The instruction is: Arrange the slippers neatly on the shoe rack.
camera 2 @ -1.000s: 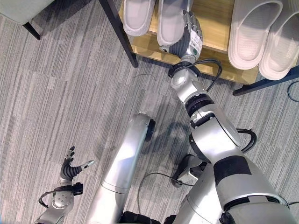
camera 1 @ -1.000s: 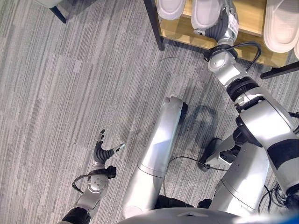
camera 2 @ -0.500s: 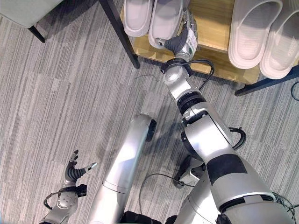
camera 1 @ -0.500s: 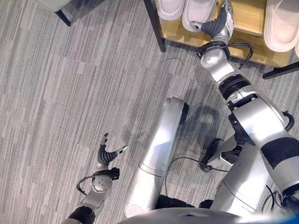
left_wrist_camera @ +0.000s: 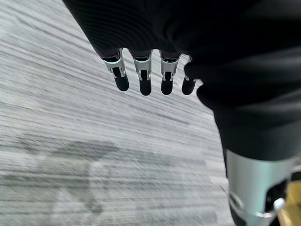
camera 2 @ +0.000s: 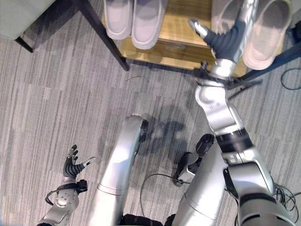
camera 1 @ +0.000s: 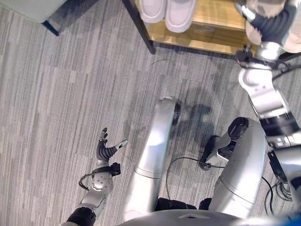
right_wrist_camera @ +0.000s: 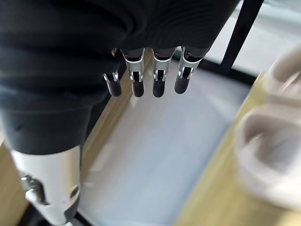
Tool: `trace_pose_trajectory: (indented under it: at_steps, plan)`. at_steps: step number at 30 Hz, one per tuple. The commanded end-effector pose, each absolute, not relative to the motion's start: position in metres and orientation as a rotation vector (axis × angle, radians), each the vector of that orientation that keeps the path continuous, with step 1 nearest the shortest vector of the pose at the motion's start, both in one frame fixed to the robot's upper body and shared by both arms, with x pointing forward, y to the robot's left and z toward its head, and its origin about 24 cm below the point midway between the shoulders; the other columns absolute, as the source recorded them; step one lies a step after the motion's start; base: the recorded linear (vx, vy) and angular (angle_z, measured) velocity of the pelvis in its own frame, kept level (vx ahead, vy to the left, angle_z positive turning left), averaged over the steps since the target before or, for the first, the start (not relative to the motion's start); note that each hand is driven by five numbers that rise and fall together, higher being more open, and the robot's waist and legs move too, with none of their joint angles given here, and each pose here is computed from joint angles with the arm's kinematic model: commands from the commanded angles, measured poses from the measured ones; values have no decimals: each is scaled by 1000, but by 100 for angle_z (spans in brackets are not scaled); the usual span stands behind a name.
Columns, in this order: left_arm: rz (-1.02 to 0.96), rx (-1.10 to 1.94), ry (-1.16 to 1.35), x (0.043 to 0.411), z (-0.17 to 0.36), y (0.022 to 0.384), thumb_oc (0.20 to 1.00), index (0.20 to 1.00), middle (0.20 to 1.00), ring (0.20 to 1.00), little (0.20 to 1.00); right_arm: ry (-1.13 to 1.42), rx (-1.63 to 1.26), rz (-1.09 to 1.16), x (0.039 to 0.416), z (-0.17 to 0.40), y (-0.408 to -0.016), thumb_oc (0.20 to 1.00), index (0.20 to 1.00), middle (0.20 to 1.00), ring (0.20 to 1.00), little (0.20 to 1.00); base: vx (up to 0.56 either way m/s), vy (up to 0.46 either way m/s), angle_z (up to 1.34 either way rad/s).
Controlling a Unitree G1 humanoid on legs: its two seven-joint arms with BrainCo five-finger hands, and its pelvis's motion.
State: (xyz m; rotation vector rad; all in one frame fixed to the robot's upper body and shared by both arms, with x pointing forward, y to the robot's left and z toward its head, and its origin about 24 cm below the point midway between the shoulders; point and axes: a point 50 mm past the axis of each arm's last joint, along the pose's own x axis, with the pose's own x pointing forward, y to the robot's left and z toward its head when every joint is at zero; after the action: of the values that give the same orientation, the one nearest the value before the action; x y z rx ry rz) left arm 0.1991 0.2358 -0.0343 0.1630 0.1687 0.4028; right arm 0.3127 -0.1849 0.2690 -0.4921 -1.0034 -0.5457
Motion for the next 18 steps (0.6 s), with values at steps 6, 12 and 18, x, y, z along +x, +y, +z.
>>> trace_pose_trajectory:
  at_steps: [6, 12, 18]
  plan:
    - [433, 134, 134, 195, -27, 238, 1000, 1000, 1000, 1000, 1000, -1047, -512, -381, 267, 245, -196, 1000, 1000, 1000, 1000, 1000, -86, -128, 4]
    - [460, 29, 42, 219, -10, 239, 1000, 1000, 1000, 1000, 1000, -751, -577, -385, 268, 187, -224, 1000, 1000, 1000, 1000, 1000, -172, -34, 25]
    - [552, 46, 242, 192, -50, 256, 1000, 1000, 1000, 1000, 1000, -231, -426, -625, 250, 83, -291, 1000, 1000, 1000, 1000, 1000, -65, -24, 17]
